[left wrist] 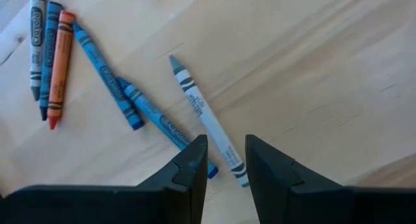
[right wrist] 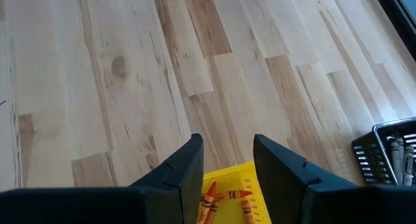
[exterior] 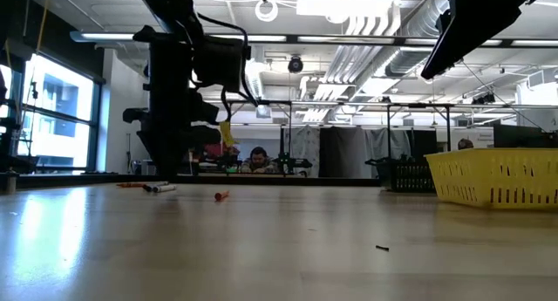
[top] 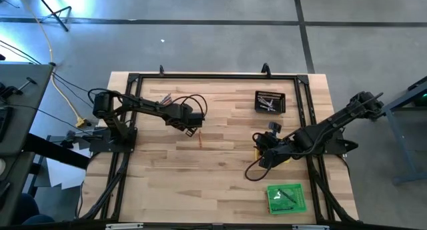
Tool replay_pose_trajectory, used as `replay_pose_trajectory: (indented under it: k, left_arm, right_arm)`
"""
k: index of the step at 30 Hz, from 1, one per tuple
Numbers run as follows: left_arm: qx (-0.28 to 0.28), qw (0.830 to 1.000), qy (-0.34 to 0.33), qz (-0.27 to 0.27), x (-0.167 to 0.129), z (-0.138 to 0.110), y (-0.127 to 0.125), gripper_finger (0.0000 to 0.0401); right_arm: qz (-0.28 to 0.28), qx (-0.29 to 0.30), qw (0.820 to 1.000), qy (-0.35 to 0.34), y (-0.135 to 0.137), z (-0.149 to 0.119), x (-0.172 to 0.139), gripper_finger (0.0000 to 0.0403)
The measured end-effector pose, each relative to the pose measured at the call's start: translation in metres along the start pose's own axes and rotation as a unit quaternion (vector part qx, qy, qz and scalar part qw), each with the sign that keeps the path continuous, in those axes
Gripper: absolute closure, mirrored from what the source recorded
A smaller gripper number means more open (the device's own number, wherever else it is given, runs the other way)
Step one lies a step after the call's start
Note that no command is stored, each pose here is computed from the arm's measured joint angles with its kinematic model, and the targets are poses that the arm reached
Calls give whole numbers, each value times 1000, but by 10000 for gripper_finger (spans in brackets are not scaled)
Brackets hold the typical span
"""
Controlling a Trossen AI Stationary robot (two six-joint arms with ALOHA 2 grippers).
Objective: Sort crayons
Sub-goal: Put the gray crayon into the black basket
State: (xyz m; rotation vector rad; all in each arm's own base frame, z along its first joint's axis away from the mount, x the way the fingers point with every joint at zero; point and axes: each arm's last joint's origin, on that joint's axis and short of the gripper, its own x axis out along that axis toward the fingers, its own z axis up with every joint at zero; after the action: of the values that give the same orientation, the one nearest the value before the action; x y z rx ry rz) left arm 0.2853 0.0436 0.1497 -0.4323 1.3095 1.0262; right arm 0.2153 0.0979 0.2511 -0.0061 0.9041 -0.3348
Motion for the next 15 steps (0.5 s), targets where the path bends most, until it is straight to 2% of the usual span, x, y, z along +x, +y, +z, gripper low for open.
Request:
replay_pose_trajectory:
  k: [5, 15]
  left_arm:
    - [-2, 1000, -2, 0, 2, 0, -1, 311]
    - [14, 999, 28, 31, 27, -3, -13, 311]
  right_arm:
    - [0, 0, 1000, 0, 0, 0, 0, 274]
    - [-2, -2, 1000, 2, 0, -1, 0, 274]
